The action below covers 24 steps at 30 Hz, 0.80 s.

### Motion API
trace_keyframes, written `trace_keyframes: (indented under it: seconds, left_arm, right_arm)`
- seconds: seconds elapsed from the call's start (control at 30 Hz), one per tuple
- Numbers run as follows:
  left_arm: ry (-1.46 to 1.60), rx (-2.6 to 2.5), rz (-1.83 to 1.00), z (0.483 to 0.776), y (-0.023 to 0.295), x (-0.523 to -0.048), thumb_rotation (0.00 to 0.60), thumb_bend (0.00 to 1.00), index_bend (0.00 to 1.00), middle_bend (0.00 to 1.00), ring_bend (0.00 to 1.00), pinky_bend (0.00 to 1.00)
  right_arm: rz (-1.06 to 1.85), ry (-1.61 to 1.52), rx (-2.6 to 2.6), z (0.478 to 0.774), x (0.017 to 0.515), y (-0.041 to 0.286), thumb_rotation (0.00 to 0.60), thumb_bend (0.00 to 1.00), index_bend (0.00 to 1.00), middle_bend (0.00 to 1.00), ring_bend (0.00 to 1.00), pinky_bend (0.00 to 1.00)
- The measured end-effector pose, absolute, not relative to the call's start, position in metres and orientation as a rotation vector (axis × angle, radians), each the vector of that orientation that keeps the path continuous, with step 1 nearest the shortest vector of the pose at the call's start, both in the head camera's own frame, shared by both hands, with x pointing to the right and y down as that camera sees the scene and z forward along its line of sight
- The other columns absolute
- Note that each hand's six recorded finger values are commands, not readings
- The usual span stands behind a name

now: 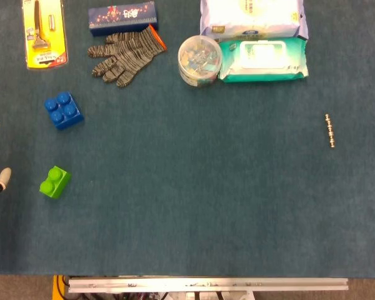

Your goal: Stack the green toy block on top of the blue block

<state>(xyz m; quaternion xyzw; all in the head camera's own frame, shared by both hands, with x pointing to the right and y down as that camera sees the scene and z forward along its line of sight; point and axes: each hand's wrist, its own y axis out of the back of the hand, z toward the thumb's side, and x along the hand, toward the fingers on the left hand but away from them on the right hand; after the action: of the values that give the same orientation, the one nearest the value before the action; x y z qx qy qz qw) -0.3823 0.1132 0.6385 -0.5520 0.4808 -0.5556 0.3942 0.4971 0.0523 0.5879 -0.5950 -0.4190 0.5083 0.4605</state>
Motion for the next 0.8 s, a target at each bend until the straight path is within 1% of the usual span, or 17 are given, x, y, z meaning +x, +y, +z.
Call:
trace_keyframes:
  seconds: [0.67,0.8]
  left_arm:
    - [1.192,-1.445,-1.42,0.64,0.119,-0.381,0.6,0.2,0.23,0.16,0.17,0.11]
    - [1.16,-1.47,-1.44,0.644,0.121,-0.379,0.6,0.17,0.23,0.16,0.17,0.11]
  right_arm:
    - [1.202,-1.073,-1.409,0.574,0.496,0.042,0.6,0.21,0.5,0.52,0.42,0.47]
    - [1.191,-1.08,-1.399,0.571,0.496,0.038,0.6,0.21,0.5,0.52,0.42,0.47]
